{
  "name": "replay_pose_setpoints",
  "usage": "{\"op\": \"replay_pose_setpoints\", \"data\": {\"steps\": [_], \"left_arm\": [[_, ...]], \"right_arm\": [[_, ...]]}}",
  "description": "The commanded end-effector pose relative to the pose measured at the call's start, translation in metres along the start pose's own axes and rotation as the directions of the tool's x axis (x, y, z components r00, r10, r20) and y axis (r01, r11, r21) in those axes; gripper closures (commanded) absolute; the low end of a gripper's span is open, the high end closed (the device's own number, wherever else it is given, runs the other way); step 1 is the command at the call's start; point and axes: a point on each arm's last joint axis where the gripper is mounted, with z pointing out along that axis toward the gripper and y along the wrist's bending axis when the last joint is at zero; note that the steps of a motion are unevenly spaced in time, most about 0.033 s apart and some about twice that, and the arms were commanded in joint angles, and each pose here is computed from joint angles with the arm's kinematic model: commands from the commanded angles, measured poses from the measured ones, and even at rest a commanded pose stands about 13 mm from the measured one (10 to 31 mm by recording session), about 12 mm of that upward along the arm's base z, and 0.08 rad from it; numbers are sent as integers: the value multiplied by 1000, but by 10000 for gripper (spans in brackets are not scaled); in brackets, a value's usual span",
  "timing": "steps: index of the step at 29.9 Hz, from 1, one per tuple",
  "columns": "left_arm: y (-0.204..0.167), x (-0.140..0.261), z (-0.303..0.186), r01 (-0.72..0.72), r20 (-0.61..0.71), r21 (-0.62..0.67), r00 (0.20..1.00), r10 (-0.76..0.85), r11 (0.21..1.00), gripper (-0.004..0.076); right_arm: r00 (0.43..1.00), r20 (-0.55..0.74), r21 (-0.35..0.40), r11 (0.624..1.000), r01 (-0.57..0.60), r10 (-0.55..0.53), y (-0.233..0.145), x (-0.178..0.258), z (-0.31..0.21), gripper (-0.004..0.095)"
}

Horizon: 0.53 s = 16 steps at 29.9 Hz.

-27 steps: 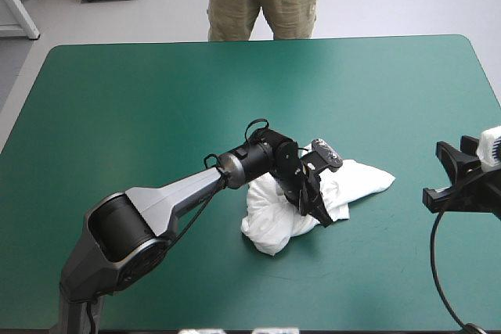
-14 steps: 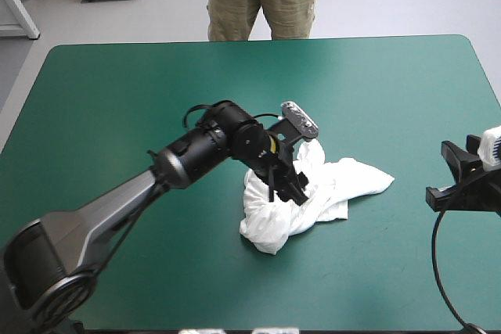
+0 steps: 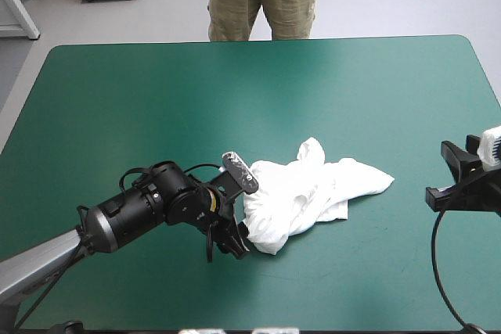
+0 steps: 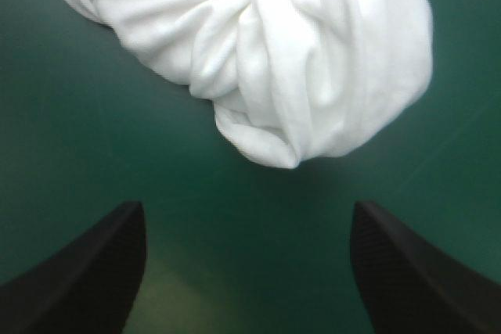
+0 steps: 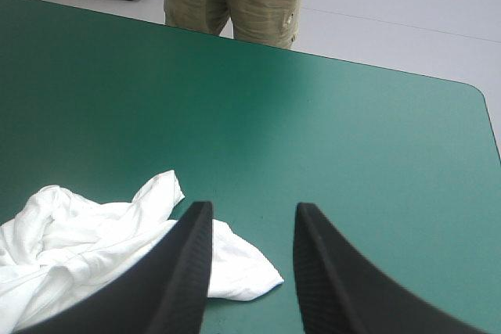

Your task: Fold the cloth

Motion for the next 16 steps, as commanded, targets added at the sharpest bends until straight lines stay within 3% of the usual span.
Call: {"op": "replay_pose_setpoints", "data": {"steps": [1, 7, 16], "left_arm": [[0, -1, 3, 24, 147, -6, 989, -23, 1000, 199], [0, -7, 26, 19, 153, -4, 988, -18, 1000, 199], [0, -9, 71, 17, 35, 8, 999, -17, 1000, 222]], "right_arm": [[995, 100, 3, 1000, 13, -13, -1, -13, -5, 574], [995, 100, 0, 1000, 9, -9, -1, -13, -5, 574], [995, 100, 0, 1000, 9, -9, -1, -13, -5, 574]]}}
